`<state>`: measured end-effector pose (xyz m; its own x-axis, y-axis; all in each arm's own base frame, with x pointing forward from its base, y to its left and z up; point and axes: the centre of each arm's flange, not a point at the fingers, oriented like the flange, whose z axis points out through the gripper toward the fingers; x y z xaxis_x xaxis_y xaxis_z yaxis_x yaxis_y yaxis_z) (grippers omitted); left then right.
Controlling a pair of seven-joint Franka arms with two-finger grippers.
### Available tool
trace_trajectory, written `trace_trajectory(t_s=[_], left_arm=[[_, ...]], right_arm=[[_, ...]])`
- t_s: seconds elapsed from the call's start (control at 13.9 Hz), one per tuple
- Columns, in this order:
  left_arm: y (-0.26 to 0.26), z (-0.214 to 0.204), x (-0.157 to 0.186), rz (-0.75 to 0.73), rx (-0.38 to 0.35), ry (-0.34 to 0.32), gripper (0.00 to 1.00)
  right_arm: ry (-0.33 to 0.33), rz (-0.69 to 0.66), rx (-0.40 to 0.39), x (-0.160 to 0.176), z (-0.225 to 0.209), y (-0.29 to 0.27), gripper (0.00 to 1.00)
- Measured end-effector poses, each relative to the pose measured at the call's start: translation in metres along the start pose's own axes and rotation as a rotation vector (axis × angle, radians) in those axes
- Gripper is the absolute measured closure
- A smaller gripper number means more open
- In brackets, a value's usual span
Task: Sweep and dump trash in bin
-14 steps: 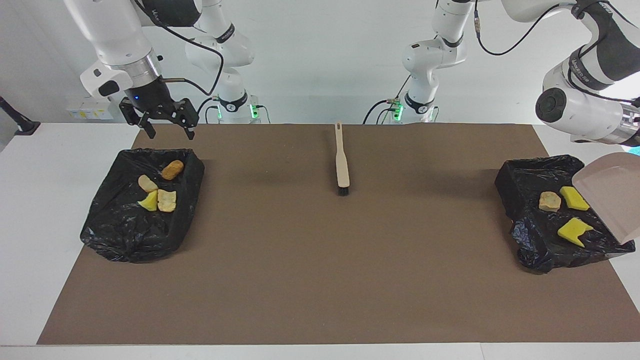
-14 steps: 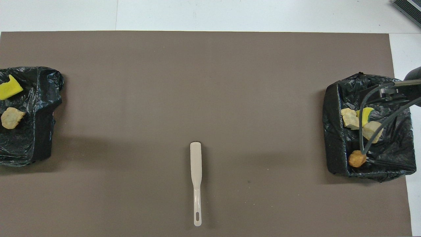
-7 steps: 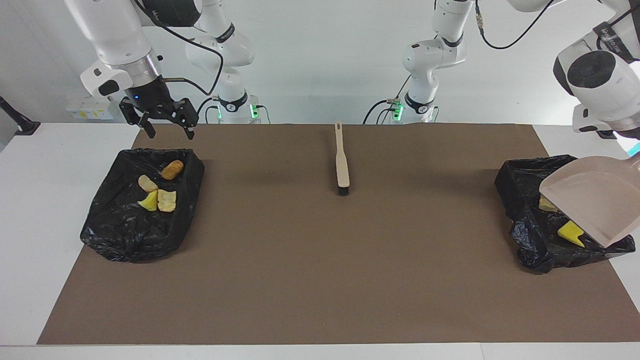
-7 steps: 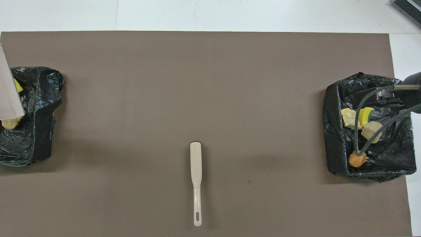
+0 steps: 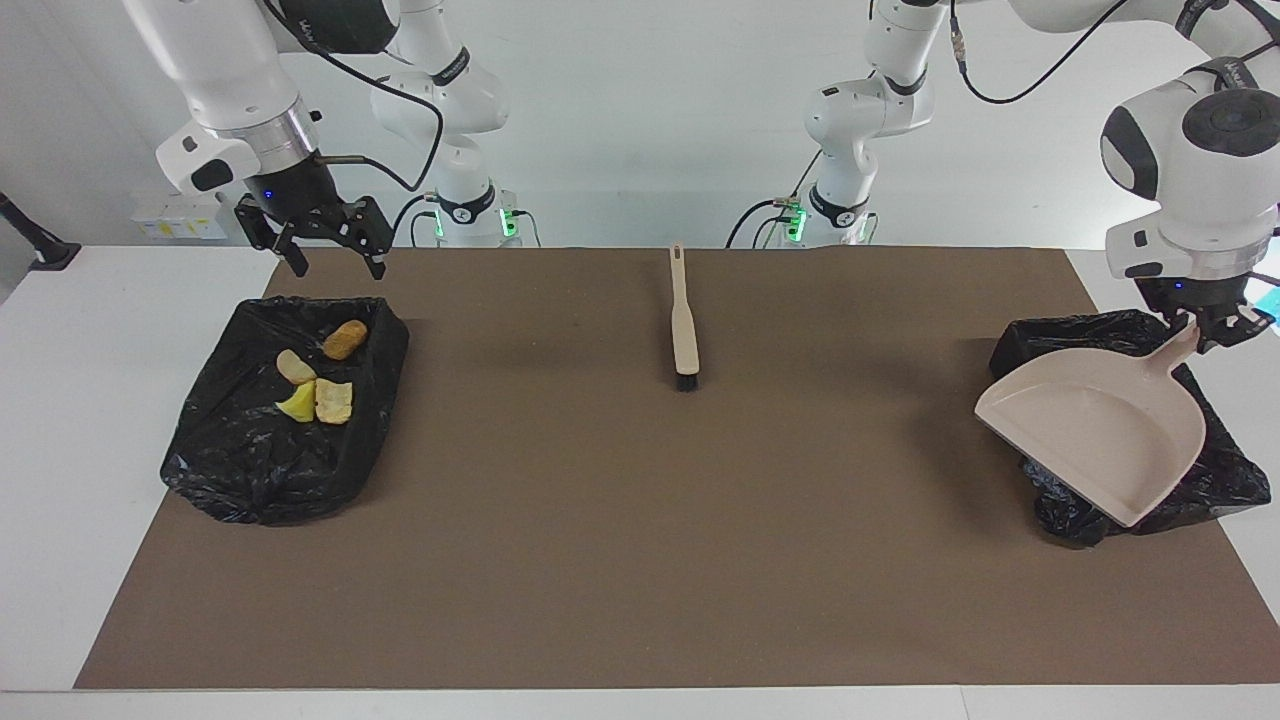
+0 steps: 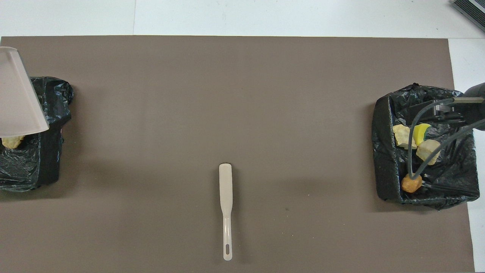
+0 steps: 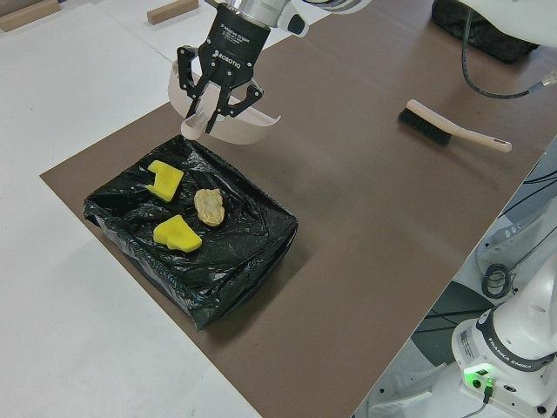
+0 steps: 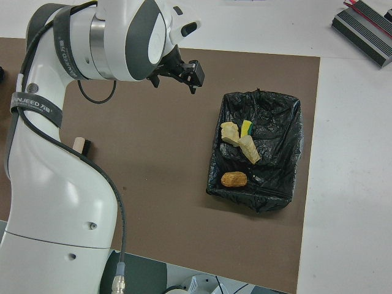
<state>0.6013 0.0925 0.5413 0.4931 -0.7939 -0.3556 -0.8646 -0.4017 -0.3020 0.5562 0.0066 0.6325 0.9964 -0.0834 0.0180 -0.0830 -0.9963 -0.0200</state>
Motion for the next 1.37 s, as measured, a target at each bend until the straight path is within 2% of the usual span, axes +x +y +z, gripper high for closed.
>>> trace_trajectory(t_s=[0.5, 0.93, 1.15, 1.37], left_arm=[[0.083, -0.038, 0.129, -0.388, -0.160, 0.097, 0.69], [0.159, -0.091, 0.217, -0.614, -0.305, 0.172, 0.69], [0.191, -0.107, 0.265, -0.720, -0.369, 0.165, 0.69], [0.206, -0.105, 0.309, -0.839, -0.466, 0.141, 0.69]], right_arm=[[-0.002, 0.000, 0.000, 0.000, 0.001, 0.000, 0.00], [-0.002, 0.000, 0.000, 0.000, 0.001, 0.000, 0.00], [-0.002, 0.000, 0.000, 0.000, 0.001, 0.000, 0.00], [-0.002, 0.000, 0.000, 0.000, 0.001, 0.000, 0.00]])
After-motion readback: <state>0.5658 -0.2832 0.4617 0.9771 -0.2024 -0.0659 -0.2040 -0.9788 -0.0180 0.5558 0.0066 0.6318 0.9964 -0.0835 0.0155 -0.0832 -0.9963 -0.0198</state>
